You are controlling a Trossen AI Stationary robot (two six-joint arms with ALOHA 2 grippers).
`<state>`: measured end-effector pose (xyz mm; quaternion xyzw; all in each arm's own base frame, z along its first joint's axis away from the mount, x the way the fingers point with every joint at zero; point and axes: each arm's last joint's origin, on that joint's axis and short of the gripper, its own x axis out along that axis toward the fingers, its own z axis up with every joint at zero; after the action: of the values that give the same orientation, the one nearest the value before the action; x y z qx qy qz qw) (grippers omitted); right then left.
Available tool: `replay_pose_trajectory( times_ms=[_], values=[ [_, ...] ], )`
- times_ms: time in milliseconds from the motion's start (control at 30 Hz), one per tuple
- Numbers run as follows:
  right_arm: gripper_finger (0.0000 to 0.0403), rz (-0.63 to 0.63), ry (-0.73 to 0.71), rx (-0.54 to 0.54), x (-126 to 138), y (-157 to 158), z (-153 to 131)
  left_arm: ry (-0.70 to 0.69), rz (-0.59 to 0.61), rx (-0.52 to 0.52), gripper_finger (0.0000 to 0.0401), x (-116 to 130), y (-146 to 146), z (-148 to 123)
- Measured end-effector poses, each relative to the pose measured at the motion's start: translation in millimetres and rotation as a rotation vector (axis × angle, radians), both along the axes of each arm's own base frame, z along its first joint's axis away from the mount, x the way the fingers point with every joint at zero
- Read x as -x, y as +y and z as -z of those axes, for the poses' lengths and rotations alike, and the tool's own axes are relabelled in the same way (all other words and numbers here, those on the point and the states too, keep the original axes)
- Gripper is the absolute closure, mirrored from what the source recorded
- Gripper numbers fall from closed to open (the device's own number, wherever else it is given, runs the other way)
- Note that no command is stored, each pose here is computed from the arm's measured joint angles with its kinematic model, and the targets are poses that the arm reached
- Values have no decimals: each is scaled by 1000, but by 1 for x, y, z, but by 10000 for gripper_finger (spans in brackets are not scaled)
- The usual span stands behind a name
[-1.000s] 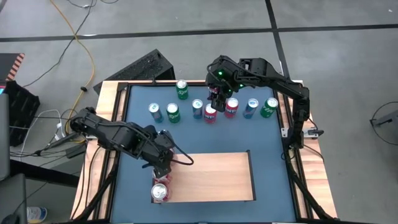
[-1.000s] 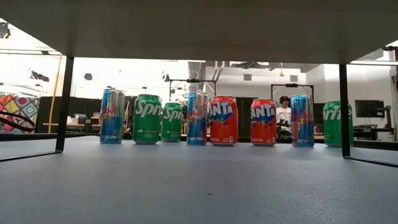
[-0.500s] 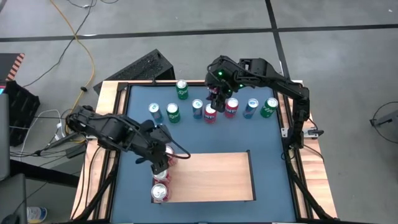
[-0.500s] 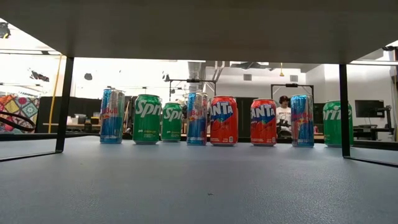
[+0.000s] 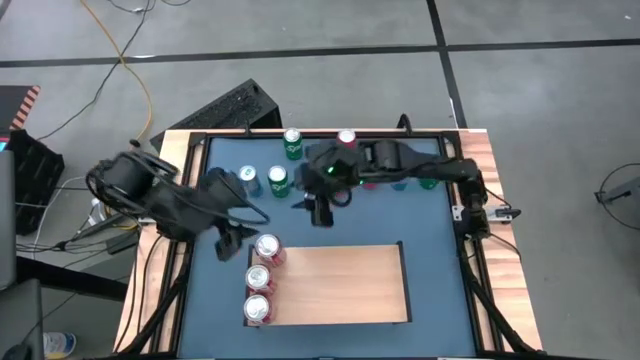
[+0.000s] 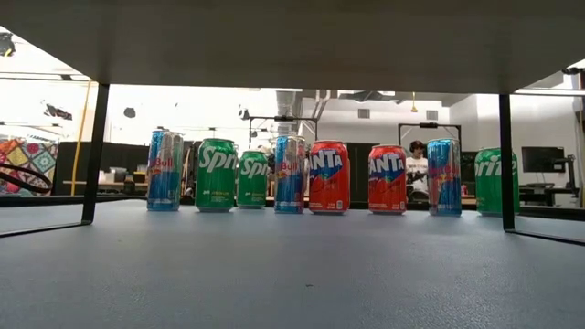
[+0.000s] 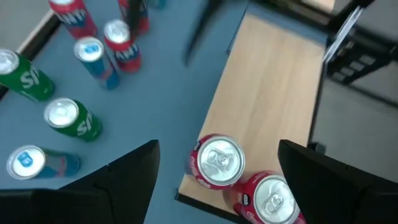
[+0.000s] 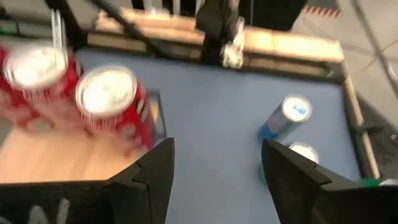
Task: Place canned beverage on shelf
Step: Put the red soda can on the shelf aligned with the other red soda cans
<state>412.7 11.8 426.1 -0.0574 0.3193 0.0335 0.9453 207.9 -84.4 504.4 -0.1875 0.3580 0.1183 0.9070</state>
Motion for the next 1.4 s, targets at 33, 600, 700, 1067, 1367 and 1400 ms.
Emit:
replay_pose_trajectory(
  times_ms=[33, 600, 700, 1067, 1367, 1400],
  values=[
    [175, -7, 5, -1, -7, 3, 6, -24, -8, 7, 92, 6, 3, -4],
    [175, -145, -54, -93, -56, 29, 48, -166, -104, -8, 92, 48, 26, -25],
    [175, -147, -77, -99, -61, 31, 50, -163, -95, -16, 92, 47, 25, -25],
    [175, -102, -77, -83, -66, 31, 56, -157, -77, -31, 92, 46, 25, -24],
    [175, -75, -93, -103, -64, 29, 50, -157, -68, -68, 92, 46, 25, -25],
    [175, -73, -95, -100, -63, 31, 47, -161, -76, -75, 92, 47, 26, -25]
  ],
)
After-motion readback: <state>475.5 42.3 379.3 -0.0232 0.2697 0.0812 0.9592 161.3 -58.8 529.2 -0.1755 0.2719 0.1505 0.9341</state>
